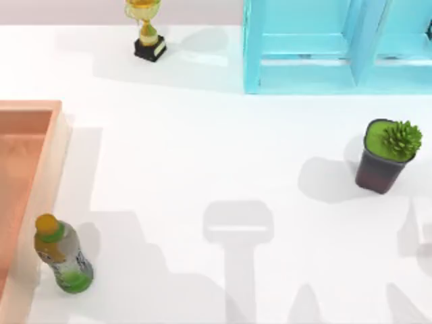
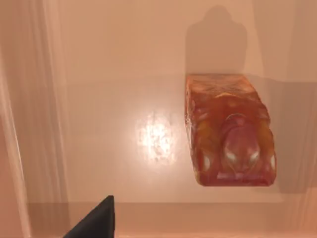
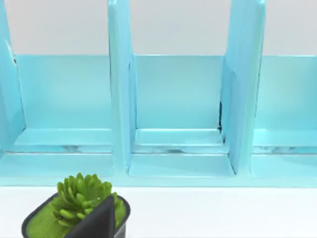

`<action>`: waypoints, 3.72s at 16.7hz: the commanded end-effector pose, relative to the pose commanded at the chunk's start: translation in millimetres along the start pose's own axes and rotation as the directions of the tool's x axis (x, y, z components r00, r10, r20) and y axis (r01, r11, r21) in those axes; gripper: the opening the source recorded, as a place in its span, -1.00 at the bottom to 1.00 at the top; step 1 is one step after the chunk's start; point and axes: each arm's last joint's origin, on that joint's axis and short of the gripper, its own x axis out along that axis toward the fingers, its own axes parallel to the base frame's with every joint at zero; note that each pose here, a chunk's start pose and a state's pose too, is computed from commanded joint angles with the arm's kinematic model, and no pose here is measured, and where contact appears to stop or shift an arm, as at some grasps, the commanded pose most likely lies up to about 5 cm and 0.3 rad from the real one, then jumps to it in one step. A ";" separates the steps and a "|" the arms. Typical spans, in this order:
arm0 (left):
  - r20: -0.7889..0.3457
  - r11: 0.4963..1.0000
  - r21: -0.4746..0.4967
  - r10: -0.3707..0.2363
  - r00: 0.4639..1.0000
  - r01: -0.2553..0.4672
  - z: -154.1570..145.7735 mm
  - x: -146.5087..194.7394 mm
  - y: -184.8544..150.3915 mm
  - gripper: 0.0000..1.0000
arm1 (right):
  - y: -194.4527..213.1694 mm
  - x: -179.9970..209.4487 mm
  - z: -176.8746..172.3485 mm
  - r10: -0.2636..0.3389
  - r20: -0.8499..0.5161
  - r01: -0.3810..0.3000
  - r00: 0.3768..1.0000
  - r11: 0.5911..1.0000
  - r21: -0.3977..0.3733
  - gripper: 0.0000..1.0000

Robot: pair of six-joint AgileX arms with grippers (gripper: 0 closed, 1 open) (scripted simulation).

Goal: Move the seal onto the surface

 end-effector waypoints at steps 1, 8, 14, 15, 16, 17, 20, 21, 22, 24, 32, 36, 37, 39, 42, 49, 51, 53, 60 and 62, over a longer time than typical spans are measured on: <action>-0.001 1.000 -0.001 0.000 1.000 0.000 1.0 5.8 0.7 1.00 | 0.0 0.0 0.0 0.000 0.000 0.000 1.000 1.000 0.000 1.00; -0.001 1.000 -0.002 0.000 1.000 0.000 3.3 72.1 2.4 1.00 | 0.0 0.0 0.0 0.000 0.000 0.000 1.000 1.000 0.000 1.00; -0.001 1.000 -0.002 0.000 1.000 0.000 -0.6 95.8 1.0 1.00 | 0.0 0.0 0.0 0.000 0.000 0.000 1.000 1.000 0.000 1.00; -0.001 1.000 -0.002 0.000 1.000 0.000 -0.6 95.8 1.0 1.00 | 0.0 0.0 0.0 0.000 0.000 0.000 1.000 1.000 0.000 1.00; -0.001 1.000 -0.002 0.000 1.000 0.000 -0.6 95.8 1.0 1.00 | 0.0 0.0 0.0 0.000 0.000 0.000 1.000 1.000 0.000 1.00; -0.001 1.000 -0.002 0.000 1.000 0.000 -0.6 95.8 1.0 0.85 | 0.0 0.0 0.0 0.000 0.000 0.000 1.000 1.000 0.000 1.00; -0.001 1.000 -0.002 0.000 1.000 0.000 -0.6 95.8 1.0 0.40 | 0.0 0.0 0.0 0.000 0.000 0.000 1.000 1.000 0.000 1.00; -0.001 1.000 -0.002 0.000 1.000 0.000 -0.6 95.8 1.0 0.25 | 0.0 0.0 0.0 0.000 0.000 0.000 1.000 1.000 0.000 1.00; -0.001 1.000 -0.002 0.000 1.000 0.000 -0.6 95.8 1.0 0.10 | 0.0 0.0 0.0 0.000 0.000 0.000 1.000 1.000 0.000 1.00; -0.001 1.000 -0.002 0.000 1.000 0.000 -0.6 95.8 1.0 -0.21 | 0.0 0.0 0.0 0.000 0.000 0.000 1.000 1.000 0.000 1.00; -0.001 1.000 -0.002 0.000 1.000 0.000 -0.6 95.8 1.0 -1.00 | 0.0 0.0 0.0 0.000 0.000 0.000 1.000 1.000 0.000 1.00; -0.001 1.000 -0.002 0.000 1.000 0.000 -0.6 95.8 1.0 -1.00 | 0.0 0.0 0.0 0.000 0.000 0.000 1.000 1.000 0.000 1.00; -0.001 1.000 -0.002 0.000 1.000 0.000 -0.6 95.8 1.0 -1.00 | 0.0 0.0 0.0 0.000 0.000 0.000 1.000 1.000 0.000 1.00; 0.002 1.000 -0.001 0.001 1.000 -0.001 -0.3 94.5 0.4 -1.00 | 0.0 0.0 0.0 0.000 0.000 0.000 1.000 1.000 0.000 1.00; 0.020 1.000 -0.015 0.015 1.000 -0.015 6.4 75.5 -9.0 -1.00 | 0.0 0.0 0.0 0.000 0.000 0.000 1.000 1.000 0.000 1.00; 0.076 1.000 0.011 0.017 0.997 -0.018 20.5 -9.8 -88.0 -1.00 | 0.0 0.0 0.0 0.000 0.000 0.000 1.000 1.000 0.000 1.00; 0.062 1.000 0.014 0.007 0.998 -0.008 15.6 -28.5 -112.0 -1.00 | 0.0 0.0 0.0 0.000 0.000 0.000 1.000 1.000 0.000 1.00; 0.040 1.000 0.009 0.001 0.999 -0.002 8.9 -43.0 -130.7 -1.00 | 0.0 0.0 0.0 0.000 0.000 0.000 1.000 1.000 0.000 1.00; 0.001 1.000 0.000 0.000 1.000 0.000 0.0 -55.3 -149.0 -1.00 | 0.0 0.0 0.0 0.000 0.000 0.000 1.000 1.000 0.000 1.00; -0.003 1.000 -0.001 0.001 1.000 -0.001 1.6 -53.3 -148.6 -1.00 | 0.0 0.0 0.0 0.000 0.000 0.000 1.000 1.000 0.000 1.00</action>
